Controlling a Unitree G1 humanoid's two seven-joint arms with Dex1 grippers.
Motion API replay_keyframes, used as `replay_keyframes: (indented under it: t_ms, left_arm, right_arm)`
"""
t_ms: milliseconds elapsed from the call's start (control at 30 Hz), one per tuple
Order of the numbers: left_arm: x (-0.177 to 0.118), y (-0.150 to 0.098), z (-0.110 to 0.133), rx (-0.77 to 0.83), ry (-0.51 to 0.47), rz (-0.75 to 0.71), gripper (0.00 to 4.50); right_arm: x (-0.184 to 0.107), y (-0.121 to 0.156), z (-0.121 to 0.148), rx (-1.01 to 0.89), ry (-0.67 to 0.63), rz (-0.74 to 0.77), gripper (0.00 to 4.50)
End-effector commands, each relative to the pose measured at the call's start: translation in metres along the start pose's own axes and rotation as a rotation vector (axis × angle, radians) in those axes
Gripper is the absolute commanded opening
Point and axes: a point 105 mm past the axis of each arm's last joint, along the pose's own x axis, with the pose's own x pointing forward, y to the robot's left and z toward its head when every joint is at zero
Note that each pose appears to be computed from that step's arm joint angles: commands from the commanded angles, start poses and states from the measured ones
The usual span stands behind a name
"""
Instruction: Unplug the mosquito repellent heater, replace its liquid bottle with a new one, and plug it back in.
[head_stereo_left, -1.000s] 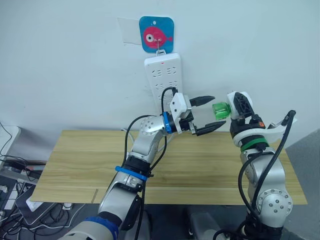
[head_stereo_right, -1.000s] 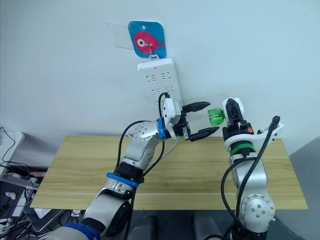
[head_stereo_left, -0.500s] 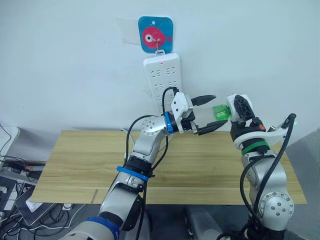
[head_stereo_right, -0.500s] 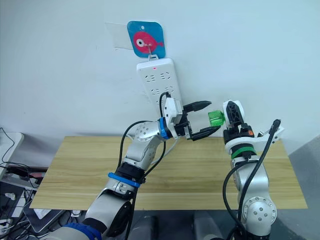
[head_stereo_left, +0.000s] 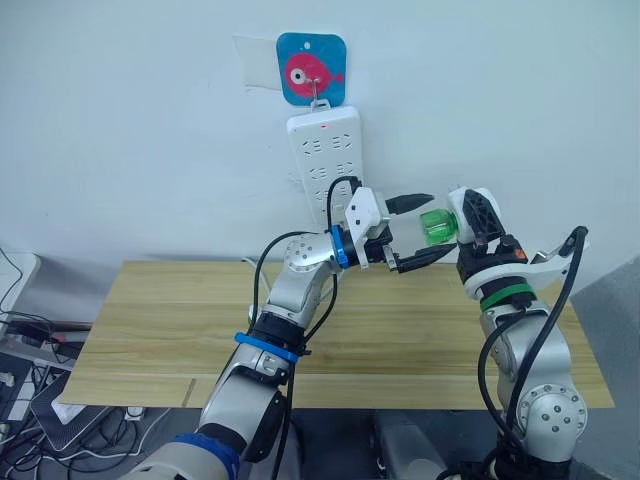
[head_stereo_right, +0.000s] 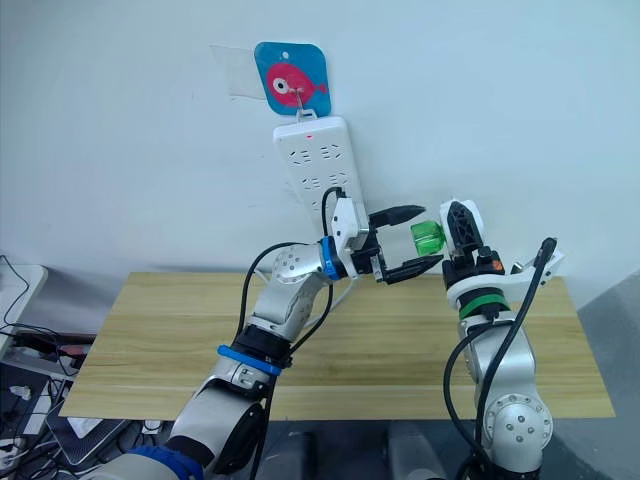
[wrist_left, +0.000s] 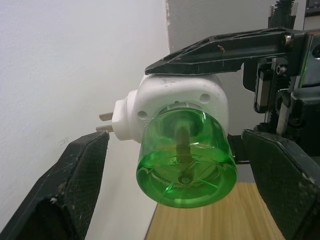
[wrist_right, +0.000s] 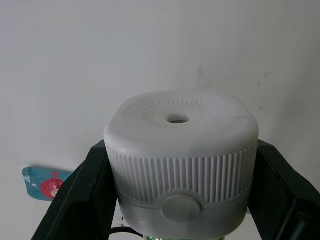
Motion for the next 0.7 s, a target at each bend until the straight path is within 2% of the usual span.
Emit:
replay_keyframes:
  t_ms: [33,67,167,333,567,667,700]
  left_arm:
    - [0.007,-0.004,0.007,0.018,-0.02,-0.023,4.46]
    - [0.008,-0.005,0.006,0.017,-0.02,-0.025,4.46]
    - [0.008,-0.006,0.007,0.013,-0.021,-0.028,3.86]
    - [0.008,-0.004,0.006,0.011,-0.019,-0.025,2.33]
    - [0.009,-0.002,0.008,0.015,-0.024,-0.023,2.25]
    - [0.004,-0.001,0.008,0.028,-0.016,-0.044,2.25]
    - [0.0,0.0,0.008,0.037,-0.01,-0.064,2.25]
  right_arm:
    - [-0.005,0.02,0.001,0.014,-0.009,0.084,3.03]
    - [-0.005,0.02,0.001,0.015,-0.009,0.085,3.03]
    - [-0.005,0.021,0.001,0.017,-0.008,0.087,3.03]
    - [-0.005,0.022,0.001,0.019,-0.01,0.089,3.03]
    - [-0.005,0.022,-0.001,0.008,-0.001,0.089,3.03]
    - [-0.005,0.019,-0.009,-0.024,0.081,0.093,3.99]
    - [-0.006,0.018,-0.014,-0.037,0.144,0.101,4.31]
